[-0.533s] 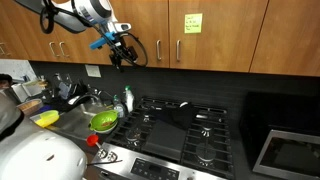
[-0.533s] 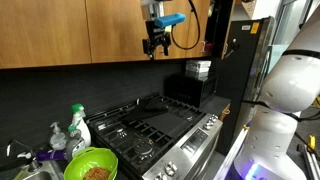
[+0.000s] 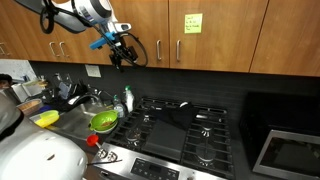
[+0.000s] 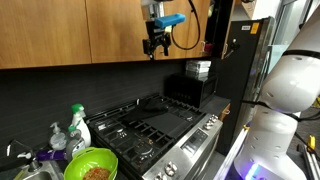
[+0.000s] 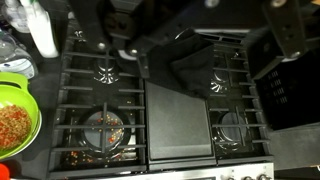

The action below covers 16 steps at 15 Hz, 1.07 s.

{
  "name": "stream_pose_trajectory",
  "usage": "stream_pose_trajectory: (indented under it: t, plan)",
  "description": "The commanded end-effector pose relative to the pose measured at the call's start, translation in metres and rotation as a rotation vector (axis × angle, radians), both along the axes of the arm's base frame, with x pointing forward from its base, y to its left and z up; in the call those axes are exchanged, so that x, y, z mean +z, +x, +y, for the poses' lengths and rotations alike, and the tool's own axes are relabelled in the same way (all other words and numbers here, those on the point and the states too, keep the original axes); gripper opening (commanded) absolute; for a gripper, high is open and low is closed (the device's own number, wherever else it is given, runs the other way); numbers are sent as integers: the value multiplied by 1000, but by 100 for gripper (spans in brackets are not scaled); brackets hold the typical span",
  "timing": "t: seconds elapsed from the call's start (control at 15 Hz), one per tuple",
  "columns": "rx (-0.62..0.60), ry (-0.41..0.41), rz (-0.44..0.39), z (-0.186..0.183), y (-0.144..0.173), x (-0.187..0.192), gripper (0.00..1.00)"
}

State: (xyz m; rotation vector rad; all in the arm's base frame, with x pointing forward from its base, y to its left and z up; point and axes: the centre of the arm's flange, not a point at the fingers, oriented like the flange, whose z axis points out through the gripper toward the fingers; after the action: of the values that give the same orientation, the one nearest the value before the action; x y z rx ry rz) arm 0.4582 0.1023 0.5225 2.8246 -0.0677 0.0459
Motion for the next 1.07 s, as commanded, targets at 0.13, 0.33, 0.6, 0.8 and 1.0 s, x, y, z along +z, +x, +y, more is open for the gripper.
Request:
stream_pose_trajectory:
  t: [0.13,0.33,0.6,0.8,1.0]
  plan:
    - [-85,-3,23,-16,13,-40,100]
    - [-120,-1,19,-31,37,-76,100]
    - [-133,-19,18,-49,65,-118,100]
    - [-156,-33,43,-63,78,-154,100]
    - [-197,-28,99,-82,81,-191,100]
